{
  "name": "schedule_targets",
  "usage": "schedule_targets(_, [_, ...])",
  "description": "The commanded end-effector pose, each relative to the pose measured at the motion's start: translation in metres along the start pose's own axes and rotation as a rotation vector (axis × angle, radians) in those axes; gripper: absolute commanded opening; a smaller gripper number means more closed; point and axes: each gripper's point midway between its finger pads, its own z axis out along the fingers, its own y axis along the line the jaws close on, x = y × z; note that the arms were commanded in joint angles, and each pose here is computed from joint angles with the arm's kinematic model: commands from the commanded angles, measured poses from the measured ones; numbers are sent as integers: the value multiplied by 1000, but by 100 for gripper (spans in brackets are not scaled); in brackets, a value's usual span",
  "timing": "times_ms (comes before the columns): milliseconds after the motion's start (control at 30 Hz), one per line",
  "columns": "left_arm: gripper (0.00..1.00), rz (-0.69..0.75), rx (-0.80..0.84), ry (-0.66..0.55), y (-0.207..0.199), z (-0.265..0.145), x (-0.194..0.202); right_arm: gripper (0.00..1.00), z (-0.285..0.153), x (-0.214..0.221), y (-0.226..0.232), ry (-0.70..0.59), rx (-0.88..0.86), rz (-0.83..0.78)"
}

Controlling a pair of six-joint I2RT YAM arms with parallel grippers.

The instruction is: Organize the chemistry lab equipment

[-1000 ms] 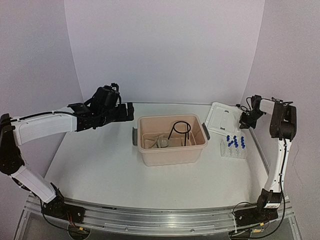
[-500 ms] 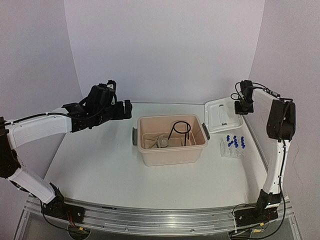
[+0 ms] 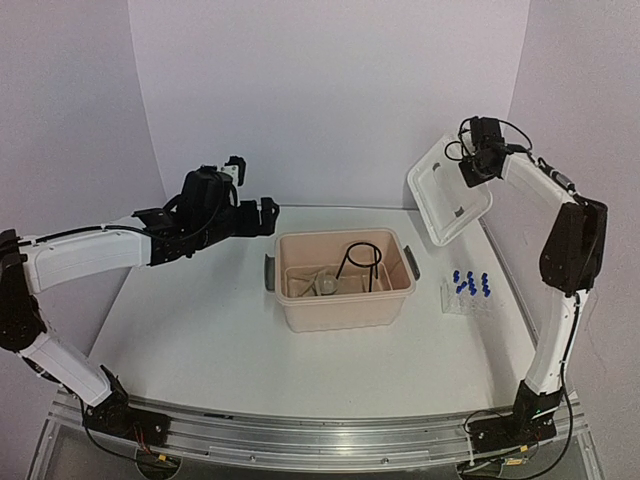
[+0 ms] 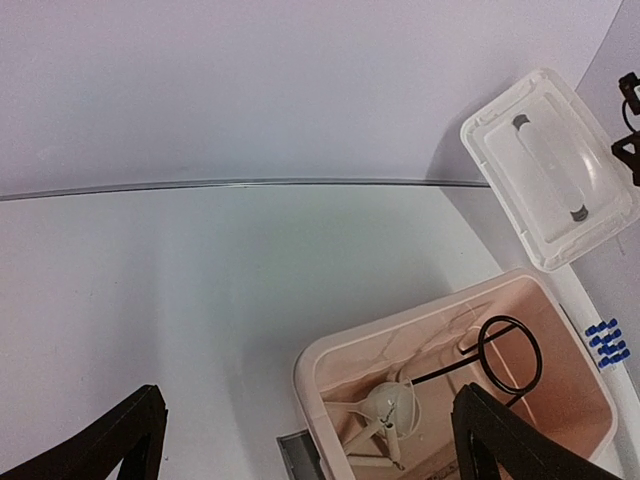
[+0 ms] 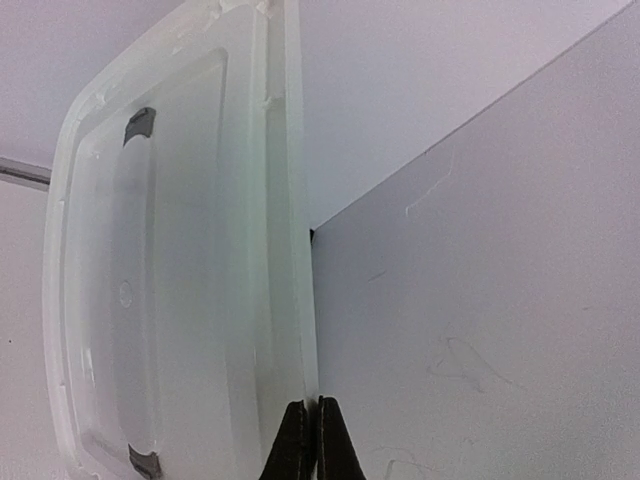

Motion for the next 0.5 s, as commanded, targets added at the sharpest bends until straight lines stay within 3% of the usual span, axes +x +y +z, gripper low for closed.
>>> schedule_targets(0, [100, -29, 91, -64, -24, 5, -30, 0, -59, -68, -34, -225, 150, -83])
schedule_targets(233, [100, 182, 303, -84, -74, 4, -54, 0, -123, -122, -42, -409, 150, -118])
schedule_targets(467, [100, 320, 401, -141, -100, -3, -87, 0, -191, -131, -22, -570, -15, -104])
